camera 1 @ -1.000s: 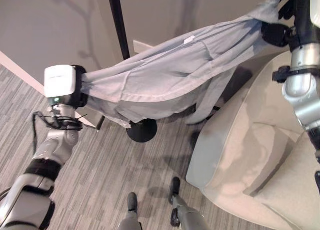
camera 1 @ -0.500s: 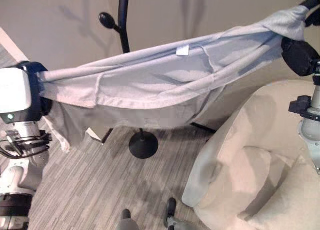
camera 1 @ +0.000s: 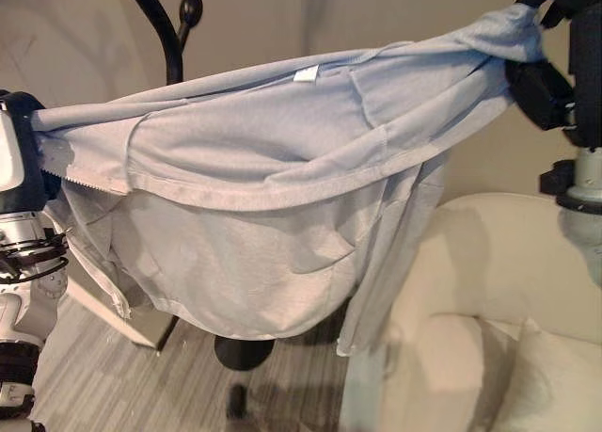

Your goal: Hang the clothes on the sofa on the clothes rack.

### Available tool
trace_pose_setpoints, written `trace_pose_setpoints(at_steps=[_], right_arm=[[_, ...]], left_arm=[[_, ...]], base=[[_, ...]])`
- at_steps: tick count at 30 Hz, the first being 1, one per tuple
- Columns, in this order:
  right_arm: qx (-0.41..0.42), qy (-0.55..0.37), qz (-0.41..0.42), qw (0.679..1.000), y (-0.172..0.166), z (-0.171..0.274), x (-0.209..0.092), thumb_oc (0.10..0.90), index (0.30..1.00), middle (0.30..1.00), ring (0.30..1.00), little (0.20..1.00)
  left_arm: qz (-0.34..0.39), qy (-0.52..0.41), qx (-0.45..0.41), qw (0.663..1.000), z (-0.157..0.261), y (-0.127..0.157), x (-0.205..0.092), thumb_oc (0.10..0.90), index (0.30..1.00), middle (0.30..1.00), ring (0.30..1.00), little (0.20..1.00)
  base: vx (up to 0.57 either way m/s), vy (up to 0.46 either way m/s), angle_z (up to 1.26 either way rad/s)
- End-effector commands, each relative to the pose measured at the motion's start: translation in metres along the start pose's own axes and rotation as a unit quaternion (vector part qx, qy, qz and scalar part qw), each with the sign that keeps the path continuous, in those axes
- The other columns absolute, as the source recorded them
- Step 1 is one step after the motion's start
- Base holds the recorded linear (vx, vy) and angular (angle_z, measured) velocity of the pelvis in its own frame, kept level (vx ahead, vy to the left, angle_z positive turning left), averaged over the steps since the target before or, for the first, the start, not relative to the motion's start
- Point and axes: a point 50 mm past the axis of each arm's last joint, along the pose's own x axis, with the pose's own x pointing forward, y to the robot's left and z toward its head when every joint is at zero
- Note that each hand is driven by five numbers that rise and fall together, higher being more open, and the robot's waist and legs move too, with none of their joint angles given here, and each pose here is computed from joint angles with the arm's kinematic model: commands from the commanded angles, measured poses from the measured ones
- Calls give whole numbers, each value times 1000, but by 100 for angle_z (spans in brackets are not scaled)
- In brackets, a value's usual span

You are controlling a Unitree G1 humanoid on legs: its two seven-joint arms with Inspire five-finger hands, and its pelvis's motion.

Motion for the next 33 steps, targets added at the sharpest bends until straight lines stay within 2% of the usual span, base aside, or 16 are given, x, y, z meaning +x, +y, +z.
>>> trace_pose_setpoints(at_steps=[1, 6, 9, 15, 16, 18, 19, 22, 24, 27, 28, 29, 30, 31, 32, 33], right_arm=[[-140, 151, -101, 973, -40, -68, 15, 400, 300, 300, 300, 300], [-187, 187, -103, 959, -54, -89, 9, 400, 300, 300, 300, 300], [-187, 210, -84, 956, -50, -97, 1, 400, 300, 300, 300, 300], [-104, 250, 4, 963, -9, -88, -32, 400, 300, 300, 300, 300], [-48, 267, 58, 961, 12, -74, -54, 400, 300, 300, 300, 300], [-22, 266, 96, 959, 21, -63, -67, 400, 300, 300, 300, 300], [7, 271, 130, 954, 32, -52, -80, 400, 300, 300, 300, 300], [84, 277, 172, 942, 53, -25, -98, 400, 300, 300, 300, 300], [132, 299, 192, 925, 68, -10, -113, 400, 300, 300, 300, 300], [219, 337, 215, 890, 93, 27, -135, 400, 300, 300, 300, 300], [250, 349, 217, 877, 101, 42, -140, 400, 300, 300, 300, 300], [317, 372, 216, 845, 113, 72, -146, 400, 300, 300, 300, 300], [350, 380, 213, 829, 118, 87, -147, 400, 300, 300, 300, 300], [351, 380, 213, 829, 118, 88, -147, 400, 300, 300, 300, 300], [422, 397, 211, 787, 126, 120, -147, 400, 300, 300, 300, 300], [422, 397, 211, 787, 126, 120, -147, 400, 300, 300, 300, 300]], left_arm=[[95, 107, 111, 984, -63, 54, 36, 400, 300, 300, 300, 300], [106, 135, 138, 975, -81, 70, 39, 400, 300, 300, 300, 300], [82, 134, 141, 977, -82, 63, 37, 400, 300, 300, 300, 300], [-36, 105, 106, 988, -59, 11, 4, 400, 300, 300, 300, 300], [-122, 72, 77, 987, -37, -22, -27, 400, 300, 300, 300, 300], [-167, 44, 40, 984, -13, -35, -49, 400, 300, 300, 300, 300], [-214, 39, 13, 976, 1, -48, -78, 400, 300, 300, 300, 300], [-294, 50, -22, 954, 20, -70, -124, 400, 300, 300, 300, 300], [-325, 64, -56, 942, 36, -80, -146, 400, 300, 300, 300, 300], [-349, 134, -148, 915, 64, -90, -173, 400, 300, 300, 300, 300], [-351, 161, -191, 902, 76, -93, -180, 400, 300, 300, 300, 300], [-351, 221, -269, 870, 96, -96, -193, 400, 300, 300, 300, 300], [-345, 253, -315, 847, 107, -96, -197, 400, 300, 300, 300, 300], [-345, 253, -316, 847, 106, -96, -197, 400, 300, 300, 300, 300], [-327, 316, -411, 790, 129, -95, -200, 400, 300, 300, 300, 300], [-327, 317, -411, 790, 128, -95, -200, 400, 300, 300, 300, 300]], base=[[108, 206, 4], [103, 151, 6], [58, 102, -3], [42, 53, -10], [30, 25, -30], [8, 5, -16], [0, 0, 0], [-1, -4, -1], [1, -12, 2], [0, 0, 0], [31, -29, 1], [16, -30, 2], [0, 0, 0], [0, 0, 0], [0, 0, 0], [0, 0, 0]])
